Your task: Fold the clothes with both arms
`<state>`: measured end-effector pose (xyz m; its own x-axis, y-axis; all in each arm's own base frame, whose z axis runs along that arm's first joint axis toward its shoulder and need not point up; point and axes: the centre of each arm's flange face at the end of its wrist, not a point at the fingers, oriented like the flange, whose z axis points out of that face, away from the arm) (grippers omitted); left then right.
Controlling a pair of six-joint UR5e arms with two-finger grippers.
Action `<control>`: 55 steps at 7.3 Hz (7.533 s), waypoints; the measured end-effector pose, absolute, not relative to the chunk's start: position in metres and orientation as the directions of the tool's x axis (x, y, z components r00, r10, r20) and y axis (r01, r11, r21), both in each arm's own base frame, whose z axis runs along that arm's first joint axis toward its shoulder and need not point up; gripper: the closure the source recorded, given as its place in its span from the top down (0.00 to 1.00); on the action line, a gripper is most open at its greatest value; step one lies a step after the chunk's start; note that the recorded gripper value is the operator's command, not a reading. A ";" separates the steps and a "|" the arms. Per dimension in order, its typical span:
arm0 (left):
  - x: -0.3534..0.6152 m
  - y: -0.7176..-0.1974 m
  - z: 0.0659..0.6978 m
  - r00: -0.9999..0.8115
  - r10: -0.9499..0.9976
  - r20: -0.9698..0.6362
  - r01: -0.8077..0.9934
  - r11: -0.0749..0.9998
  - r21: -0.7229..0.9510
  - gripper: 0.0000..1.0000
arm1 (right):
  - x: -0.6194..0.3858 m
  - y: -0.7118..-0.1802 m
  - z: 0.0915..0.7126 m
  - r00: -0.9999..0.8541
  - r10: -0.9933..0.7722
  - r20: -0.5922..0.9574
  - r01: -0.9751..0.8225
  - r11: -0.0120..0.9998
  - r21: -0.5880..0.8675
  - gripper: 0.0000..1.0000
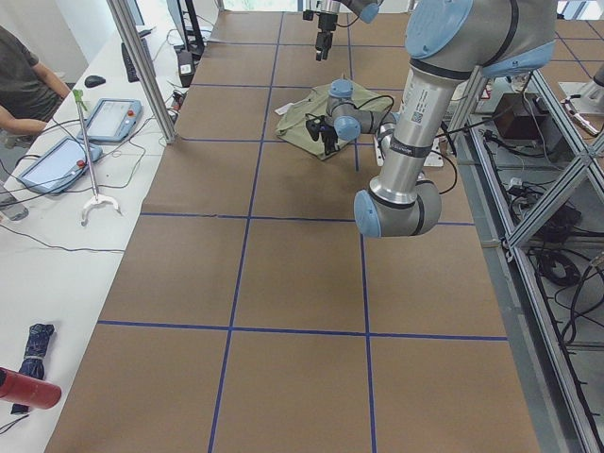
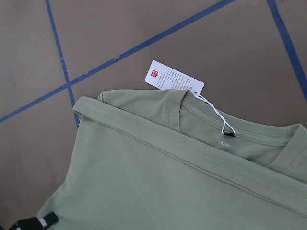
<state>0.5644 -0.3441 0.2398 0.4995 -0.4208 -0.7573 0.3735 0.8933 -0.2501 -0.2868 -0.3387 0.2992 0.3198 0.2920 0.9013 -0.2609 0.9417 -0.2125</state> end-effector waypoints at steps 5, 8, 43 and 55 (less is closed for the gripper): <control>0.546 -0.493 0.253 0.485 -0.327 -0.811 0.459 0.885 -0.082 0.00 | -0.291 -0.346 0.309 0.332 0.303 0.893 -0.282 0.935 -0.213 1.00; 0.505 -0.581 0.284 0.557 -0.218 -0.801 0.468 0.879 0.086 0.00 | -0.294 -0.349 0.310 0.333 0.305 0.892 -0.286 0.934 -0.212 1.00; 0.396 -0.456 0.222 0.580 0.037 -0.814 0.220 0.955 0.201 1.00 | -0.570 -0.357 0.292 0.799 -0.193 0.570 0.189 0.980 0.066 1.00; 0.413 -0.444 0.218 0.569 0.042 -0.821 0.203 0.961 0.190 1.00 | -0.516 -0.361 0.329 0.837 -0.171 0.520 0.175 0.984 0.041 1.00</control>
